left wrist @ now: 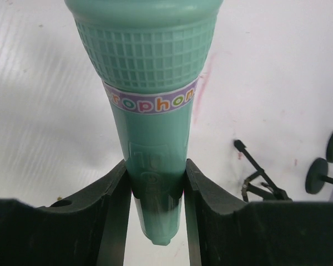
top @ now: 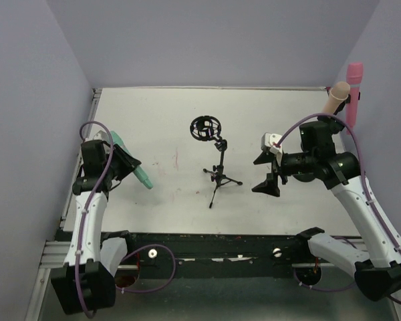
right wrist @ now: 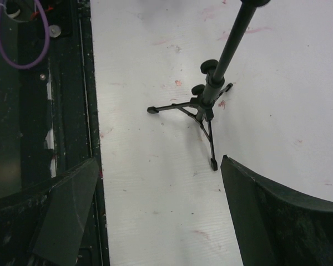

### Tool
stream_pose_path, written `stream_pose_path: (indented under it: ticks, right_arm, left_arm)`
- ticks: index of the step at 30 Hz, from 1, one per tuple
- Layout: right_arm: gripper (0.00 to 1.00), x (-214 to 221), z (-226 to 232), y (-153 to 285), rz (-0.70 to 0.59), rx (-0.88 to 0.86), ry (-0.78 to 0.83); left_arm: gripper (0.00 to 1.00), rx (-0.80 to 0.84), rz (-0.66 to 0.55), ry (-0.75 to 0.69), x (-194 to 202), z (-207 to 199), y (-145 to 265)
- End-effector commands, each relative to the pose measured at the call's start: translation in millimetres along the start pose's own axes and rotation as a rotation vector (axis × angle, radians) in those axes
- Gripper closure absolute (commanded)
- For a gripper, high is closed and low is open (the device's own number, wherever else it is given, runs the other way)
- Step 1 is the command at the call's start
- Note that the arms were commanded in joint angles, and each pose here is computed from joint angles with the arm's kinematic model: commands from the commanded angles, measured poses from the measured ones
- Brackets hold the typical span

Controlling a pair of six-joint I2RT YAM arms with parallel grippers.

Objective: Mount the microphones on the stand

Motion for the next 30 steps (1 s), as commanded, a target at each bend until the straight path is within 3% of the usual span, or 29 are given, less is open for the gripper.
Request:
stream_pose_path:
  ticks: [1,8,17,23,30]
  right_arm:
    - [0.0,-23.9,29.5,17.4,-0.04,-0.098,-0.048]
    - [0.0,-51.2,25.2,20.4,-0.092,-0.186,-0.069]
    - [0.0,-96.2,8.8,18.8,-0.23,-0.304,-0.12]
    - [0.0,-136.3,-10.2,22.4,-0.333,-0.356,-0.16]
    - [0.0,-158.8,-28.8,22.1,-0.375,-0.381,-0.187]
  left_arm:
    - [0.8,0.369,-0.116,-0.136,-6.1,-63.6,41.9]
    - [0.79,0.759,-0.252,-0.331,4.6,-139.4,130.1]
    - [0.8,1.105,-0.226,-0.379,24.2,-225.3,211.9]
    - [0.8,1.224,-0.2,-0.385,37.8,-283.0,231.7]
    - [0.81,1.252,-0.133,-0.402,65.6,-344.2,216.9]
Point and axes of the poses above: each gripper's point midway between its finger pads, its own y axis back along the fingers, its own z axis along the line the jaws close on, x = y × z, the point moved 3 cm from there along y, back along the fingers, and after that the axes turned 8 degrees about y, right-handed, at the moved point
